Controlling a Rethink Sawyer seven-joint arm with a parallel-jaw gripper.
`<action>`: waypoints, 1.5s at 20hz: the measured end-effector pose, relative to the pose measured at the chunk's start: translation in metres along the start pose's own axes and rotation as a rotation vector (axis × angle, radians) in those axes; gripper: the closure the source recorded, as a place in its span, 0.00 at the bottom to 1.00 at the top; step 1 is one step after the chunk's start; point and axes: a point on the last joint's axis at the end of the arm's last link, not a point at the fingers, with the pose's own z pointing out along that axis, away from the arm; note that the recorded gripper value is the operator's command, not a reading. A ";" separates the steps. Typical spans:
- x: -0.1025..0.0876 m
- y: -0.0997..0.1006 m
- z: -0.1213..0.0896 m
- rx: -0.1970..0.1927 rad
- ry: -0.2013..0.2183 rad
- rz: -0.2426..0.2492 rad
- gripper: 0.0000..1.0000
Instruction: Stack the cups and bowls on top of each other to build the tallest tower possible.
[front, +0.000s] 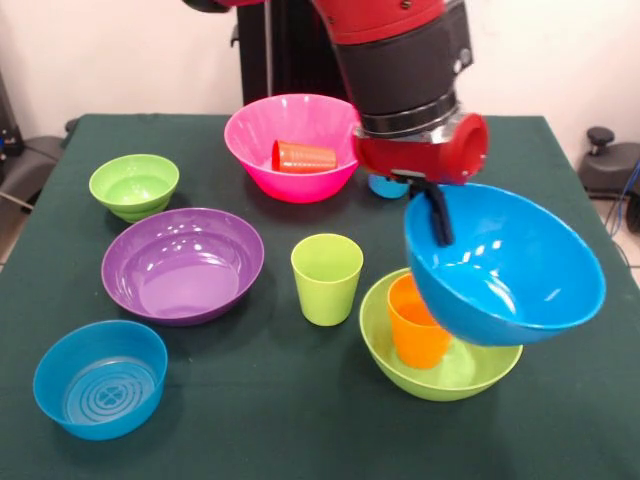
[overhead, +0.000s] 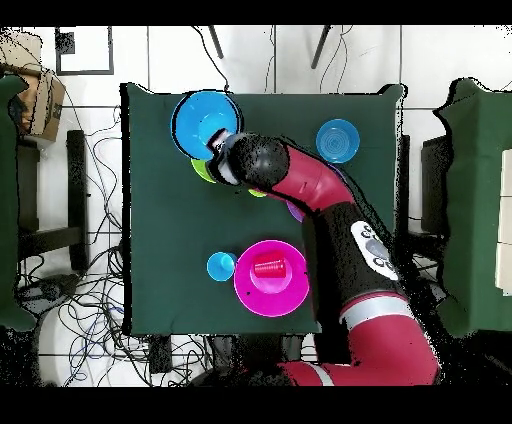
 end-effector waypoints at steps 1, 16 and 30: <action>0.005 0.003 0.002 -0.003 0.008 -0.007 1.00; 0.029 0.023 0.002 -0.029 0.039 -0.054 1.00; 0.021 0.026 -0.025 -0.027 0.036 -0.059 1.00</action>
